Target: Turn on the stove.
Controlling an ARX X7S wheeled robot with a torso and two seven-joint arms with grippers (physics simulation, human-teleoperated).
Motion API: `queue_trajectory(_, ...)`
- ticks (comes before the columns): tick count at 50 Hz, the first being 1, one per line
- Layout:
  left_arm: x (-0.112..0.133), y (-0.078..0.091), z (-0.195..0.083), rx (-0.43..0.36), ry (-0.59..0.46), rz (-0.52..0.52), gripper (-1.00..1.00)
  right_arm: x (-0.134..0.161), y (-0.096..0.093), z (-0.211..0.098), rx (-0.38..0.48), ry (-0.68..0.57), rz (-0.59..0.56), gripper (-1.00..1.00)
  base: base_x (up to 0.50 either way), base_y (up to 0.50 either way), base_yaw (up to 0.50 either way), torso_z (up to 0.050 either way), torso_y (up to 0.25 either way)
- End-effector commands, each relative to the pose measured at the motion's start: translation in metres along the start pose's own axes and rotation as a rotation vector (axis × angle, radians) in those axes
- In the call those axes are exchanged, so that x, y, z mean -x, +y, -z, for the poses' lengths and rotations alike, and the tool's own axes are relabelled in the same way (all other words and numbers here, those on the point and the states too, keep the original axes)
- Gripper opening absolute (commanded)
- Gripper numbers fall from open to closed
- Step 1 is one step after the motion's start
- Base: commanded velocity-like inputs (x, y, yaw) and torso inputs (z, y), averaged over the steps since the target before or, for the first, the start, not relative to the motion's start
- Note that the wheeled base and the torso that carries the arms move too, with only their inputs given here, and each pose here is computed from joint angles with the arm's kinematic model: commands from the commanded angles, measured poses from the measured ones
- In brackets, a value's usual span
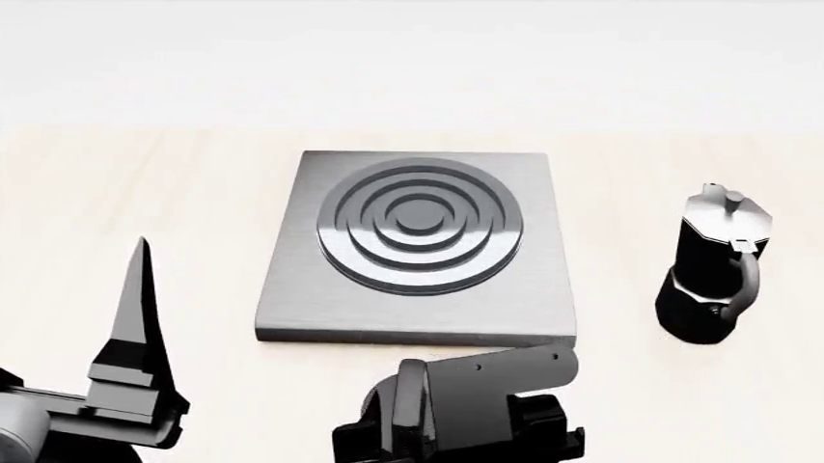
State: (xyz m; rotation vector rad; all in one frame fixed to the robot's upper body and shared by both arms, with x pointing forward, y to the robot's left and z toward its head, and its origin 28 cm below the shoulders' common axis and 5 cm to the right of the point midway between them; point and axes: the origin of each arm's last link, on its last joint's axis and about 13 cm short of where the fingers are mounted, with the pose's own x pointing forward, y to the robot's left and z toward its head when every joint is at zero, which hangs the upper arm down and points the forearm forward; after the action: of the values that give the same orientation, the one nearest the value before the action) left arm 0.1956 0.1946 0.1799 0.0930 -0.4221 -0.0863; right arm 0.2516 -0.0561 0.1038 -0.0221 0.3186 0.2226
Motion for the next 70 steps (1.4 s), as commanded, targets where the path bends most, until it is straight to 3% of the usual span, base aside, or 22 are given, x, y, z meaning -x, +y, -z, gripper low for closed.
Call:
queue_trajectory(1,0.0,0.0,0.001,0.0,0.001,0.001,1.0,-0.004,-0.001,0.005,-0.012,0.026,0.0,1.0,0.0,0.0,0.0,0.0,0.0)
queue_trajectory(51,0.0,0.0,0.001,0.001,0.0,0.002,1.0,-0.025,-0.003,0.025,-0.037,0.123,-0.021,1.0,0.0,0.0,0.0,0.0,0.0)
queue_trajectory(70,0.0,0.0,0.0,0.001,0.001,0.001,1.0,-0.035,-0.004,0.028,0.0,0.129,-0.021,1.0,0.0,0.0,0.0,0.0,0.0)
